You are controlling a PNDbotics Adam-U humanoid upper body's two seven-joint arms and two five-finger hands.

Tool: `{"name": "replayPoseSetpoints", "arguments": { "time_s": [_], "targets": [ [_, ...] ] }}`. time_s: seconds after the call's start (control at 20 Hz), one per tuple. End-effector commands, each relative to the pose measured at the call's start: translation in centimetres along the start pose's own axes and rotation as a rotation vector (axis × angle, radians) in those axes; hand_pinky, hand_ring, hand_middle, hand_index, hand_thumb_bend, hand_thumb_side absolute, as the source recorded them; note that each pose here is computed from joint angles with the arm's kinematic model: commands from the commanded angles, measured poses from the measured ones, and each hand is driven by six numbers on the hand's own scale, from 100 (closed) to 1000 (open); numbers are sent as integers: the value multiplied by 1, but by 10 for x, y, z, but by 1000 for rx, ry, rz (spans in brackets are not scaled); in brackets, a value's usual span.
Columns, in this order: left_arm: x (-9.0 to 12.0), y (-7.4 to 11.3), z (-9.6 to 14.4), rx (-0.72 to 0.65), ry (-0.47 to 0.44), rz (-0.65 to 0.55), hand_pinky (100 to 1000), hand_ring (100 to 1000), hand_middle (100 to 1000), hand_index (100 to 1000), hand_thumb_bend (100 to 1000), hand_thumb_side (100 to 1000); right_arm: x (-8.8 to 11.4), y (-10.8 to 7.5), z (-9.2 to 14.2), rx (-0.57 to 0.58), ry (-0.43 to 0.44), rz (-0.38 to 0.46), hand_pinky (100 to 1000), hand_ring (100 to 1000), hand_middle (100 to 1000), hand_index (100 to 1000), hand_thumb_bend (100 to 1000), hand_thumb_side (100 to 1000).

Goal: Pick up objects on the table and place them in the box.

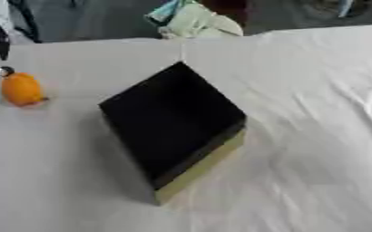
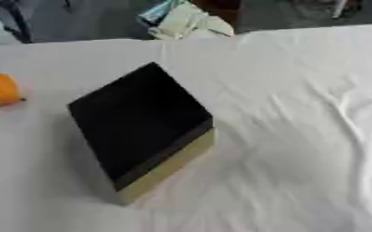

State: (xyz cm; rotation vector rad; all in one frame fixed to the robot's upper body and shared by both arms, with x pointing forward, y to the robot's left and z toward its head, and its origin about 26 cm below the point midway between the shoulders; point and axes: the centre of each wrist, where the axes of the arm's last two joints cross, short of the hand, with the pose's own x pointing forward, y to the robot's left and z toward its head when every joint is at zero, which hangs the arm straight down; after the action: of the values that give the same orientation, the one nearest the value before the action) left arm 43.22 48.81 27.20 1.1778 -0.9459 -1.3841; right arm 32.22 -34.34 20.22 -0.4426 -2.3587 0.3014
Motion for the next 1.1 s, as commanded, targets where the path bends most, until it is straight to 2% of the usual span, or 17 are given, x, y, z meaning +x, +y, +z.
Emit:
{"name": "replayPoseSetpoints", "arguments": {
  "time_s": [0.05,0.4,0.5,0.55,0.6,0.65,0.7,0.75,0.85,1.1],
  "targets": [
    [-10,14,9,38,25,-8,100,491,412,385,324,100,6,-7,-6,3,-27,19,686,562,591,819,100,849],
    [-10,13,8,32,17,-18,100,462,377,349,314,100,6,-7,-6,5,-29,20,686,563,591,819,100,847],
    [-10,13,8,33,17,-19,100,503,446,432,367,100,6,-7,-6,5,-29,20,686,563,591,819,100,847],
    [-10,13,9,33,18,-25,384,605,572,600,503,100,6,-7,-6,6,-29,20,686,563,591,819,100,847],
    [-9,14,9,32,21,-42,433,619,586,622,525,100,6,-7,-6,6,-29,20,686,563,591,819,100,847],
    [-9,15,10,30,23,-62,677,717,671,708,669,176,6,-7,-6,7,-30,20,686,563,591,819,100,847],
    [-8,17,10,24,24,-91,740,761,725,739,730,236,6,-7,-6,8,-30,20,686,563,591,819,100,848],
    [-8,18,11,17,22,-115,755,779,753,777,771,288,6,-7,-6,8,-30,20,686,563,591,819,100,846],
    [-9,21,12,3,11,-143,790,810,792,826,804,327,6,-7,-6,8,-29,20,686,563,591,819,100,847],
    [-10,28,15,4,14,-168,817,842,832,864,845,355,5,-7,-6,9,-27,20,686,563,591,819,100,847]
  ]
}}
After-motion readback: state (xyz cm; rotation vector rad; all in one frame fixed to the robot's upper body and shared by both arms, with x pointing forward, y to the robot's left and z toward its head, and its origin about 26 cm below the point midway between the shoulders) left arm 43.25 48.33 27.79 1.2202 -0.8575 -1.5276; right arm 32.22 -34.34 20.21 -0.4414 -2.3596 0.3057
